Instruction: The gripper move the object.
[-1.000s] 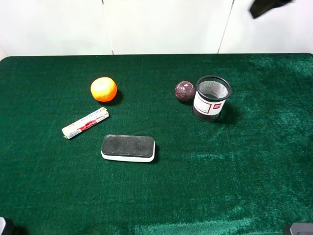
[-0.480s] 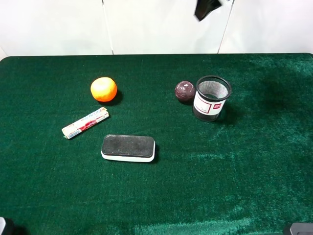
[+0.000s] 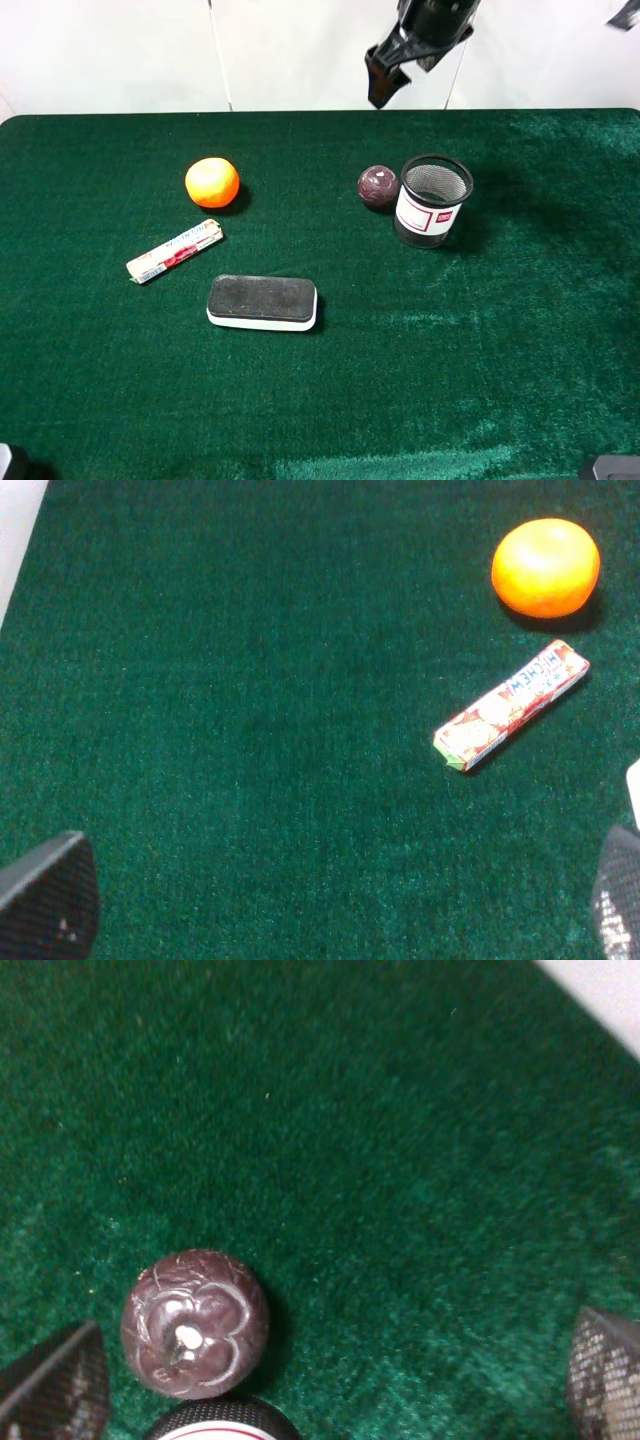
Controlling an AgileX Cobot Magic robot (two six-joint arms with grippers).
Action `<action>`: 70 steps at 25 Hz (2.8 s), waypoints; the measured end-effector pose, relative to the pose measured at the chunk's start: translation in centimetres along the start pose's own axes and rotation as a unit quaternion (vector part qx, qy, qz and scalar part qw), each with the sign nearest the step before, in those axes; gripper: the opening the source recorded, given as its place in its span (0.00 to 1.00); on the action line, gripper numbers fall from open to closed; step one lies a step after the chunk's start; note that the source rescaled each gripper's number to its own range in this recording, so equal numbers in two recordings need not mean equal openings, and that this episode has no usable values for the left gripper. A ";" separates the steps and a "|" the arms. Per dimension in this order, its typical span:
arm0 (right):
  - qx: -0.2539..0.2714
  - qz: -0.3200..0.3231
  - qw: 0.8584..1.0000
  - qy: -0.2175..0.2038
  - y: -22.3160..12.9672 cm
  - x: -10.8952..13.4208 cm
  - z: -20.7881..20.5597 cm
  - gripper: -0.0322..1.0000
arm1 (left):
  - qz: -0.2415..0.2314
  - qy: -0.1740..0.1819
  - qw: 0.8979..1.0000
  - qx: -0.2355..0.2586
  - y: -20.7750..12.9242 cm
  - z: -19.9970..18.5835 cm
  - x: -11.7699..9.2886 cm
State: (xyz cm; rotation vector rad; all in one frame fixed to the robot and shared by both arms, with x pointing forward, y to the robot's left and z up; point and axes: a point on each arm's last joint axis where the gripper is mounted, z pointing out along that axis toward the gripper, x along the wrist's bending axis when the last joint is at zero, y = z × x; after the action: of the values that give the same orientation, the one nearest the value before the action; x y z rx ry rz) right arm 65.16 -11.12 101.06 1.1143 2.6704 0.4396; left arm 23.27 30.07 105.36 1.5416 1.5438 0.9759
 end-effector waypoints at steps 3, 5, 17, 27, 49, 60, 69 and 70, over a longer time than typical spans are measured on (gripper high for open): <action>0.016 0.003 1.000 0.009 -0.2 0.0 1.8 1.00 | 0.000 0.000 1.000 0.000 0.0 0.0 0.0; 0.024 0.007 1.000 0.017 -0.4 0.1 2.8 1.00 | 0.000 0.000 1.000 0.000 0.0 0.0 0.0; 0.069 -0.011 0.997 0.044 -0.7 2.8 7.6 1.00 | 0.000 0.000 1.000 0.000 0.0 0.0 0.0; 0.113 -0.038 0.992 0.032 -1.8 3.6 10.7 1.00 | 0.000 0.000 1.000 0.000 0.0 0.0 0.0; 0.125 -0.044 0.991 0.028 -3.7 4.0 12.6 0.03 | 0.000 0.000 1.000 0.000 0.0 0.0 0.0; 0.122 -0.046 0.991 0.025 -3.3 3.8 11.3 0.03 | 0.000 0.000 1.000 0.000 0.0 0.0 0.0; 0.095 -0.058 0.994 0.004 -2.3 3.6 7.9 0.03 | 0.000 0.000 1.000 0.000 0.0 0.0 0.0; 0.092 -0.063 0.994 0.000 -2.1 3.7 7.3 0.03 | 0.000 0.000 1.000 0.000 0.0 0.0 0.0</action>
State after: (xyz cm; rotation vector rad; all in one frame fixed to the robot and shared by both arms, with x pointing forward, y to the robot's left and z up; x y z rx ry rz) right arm 63.47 -8.52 93.18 0.9823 2.8070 0.1733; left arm 23.27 30.08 105.36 1.5418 1.5440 0.9767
